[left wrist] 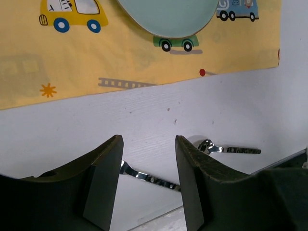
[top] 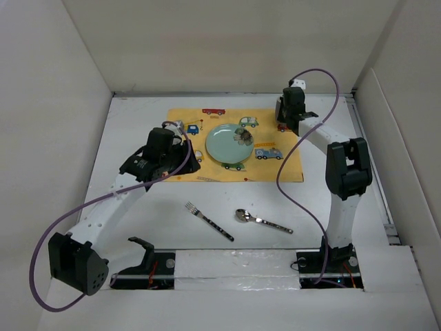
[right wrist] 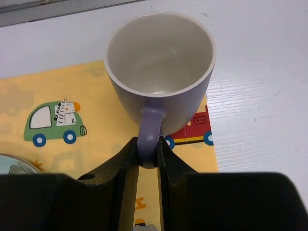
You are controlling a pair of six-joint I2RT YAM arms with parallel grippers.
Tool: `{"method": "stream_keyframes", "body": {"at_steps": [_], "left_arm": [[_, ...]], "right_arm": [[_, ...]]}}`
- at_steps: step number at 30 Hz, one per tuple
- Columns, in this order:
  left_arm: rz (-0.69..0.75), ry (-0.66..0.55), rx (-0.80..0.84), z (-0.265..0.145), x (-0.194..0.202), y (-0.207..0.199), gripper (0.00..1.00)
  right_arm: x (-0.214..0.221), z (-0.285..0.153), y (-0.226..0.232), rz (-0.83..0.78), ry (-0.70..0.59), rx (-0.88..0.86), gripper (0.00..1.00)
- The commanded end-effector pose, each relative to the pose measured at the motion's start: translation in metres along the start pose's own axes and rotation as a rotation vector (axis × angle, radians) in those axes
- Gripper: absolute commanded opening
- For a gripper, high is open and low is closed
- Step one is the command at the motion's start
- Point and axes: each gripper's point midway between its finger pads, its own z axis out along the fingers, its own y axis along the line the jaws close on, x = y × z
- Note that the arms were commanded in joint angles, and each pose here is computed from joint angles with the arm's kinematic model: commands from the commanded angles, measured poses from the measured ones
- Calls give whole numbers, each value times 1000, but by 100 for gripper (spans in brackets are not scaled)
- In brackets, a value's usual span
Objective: Set the dinner table for one person
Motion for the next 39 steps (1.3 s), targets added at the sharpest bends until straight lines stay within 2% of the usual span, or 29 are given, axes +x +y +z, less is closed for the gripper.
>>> {"method": "stream_keyframes", "body": {"at_steps": [1, 4, 5, 8, 13, 16, 17, 20, 23, 25, 26, 27, 28, 29, 34, 35, 37, 39], "left_arm": [[-117, -30, -1, 0, -2, -5, 45], [-150, 17, -18, 3, 17, -2, 44], [-148, 38, -22, 5, 24, -3, 44], [-144, 92, -54, 12, 48, -2, 43], [-82, 189, -72, 19, 98, -32, 42], [-121, 212, -112, 20, 119, -36, 42], [-147, 213, -119, 20, 122, -37, 43], [-164, 241, -193, 18, 133, -25, 44], [-184, 254, -177, 16, 139, -28, 44], [-191, 264, -190, 13, 146, -26, 45], [-188, 273, -195, 13, 150, -26, 45], [-171, 296, -200, 11, 161, -26, 45], [-175, 312, -213, 12, 168, -26, 46], [-164, 327, -219, 12, 176, -26, 46], [-114, 393, -300, 17, 208, -22, 48], [-133, 388, -321, 18, 212, -19, 50], [-144, 389, -332, 18, 214, -18, 51], [-189, 357, -336, 22, 212, -17, 52]], "right_arm": [[-51, -10, 3, 47, -164, 14, 0], [-29, -15, 0, 72, -90, 45, 16], [-30, -20, 0, 103, -85, 43, 27], [-19, -30, 1, 136, -47, 23, 39], [-9, -42, -2, 151, -7, 1, 49], [-13, -51, -8, 169, -5, 0, 55], [-10, -54, -7, 178, 6, -4, 59], [-21, -79, -7, 237, 6, -23, 64], [-22, -99, -6, 275, 16, -53, 64], [-5, -116, -2, 274, 46, -64, 62], [-12, -136, 0, 293, 17, -85, 48], [12, -144, 5, 275, 54, -98, 38], [21, -153, 8, 270, 66, -118, 24], [20, -173, 14, 283, 62, -173, 0], [103, -233, 20, 220, 224, -300, 0], [116, -264, 24, 219, 254, -384, 0], [129, -275, 27, 201, 281, -416, 0], [149, -293, 18, 206, 321, -424, 10]]}}
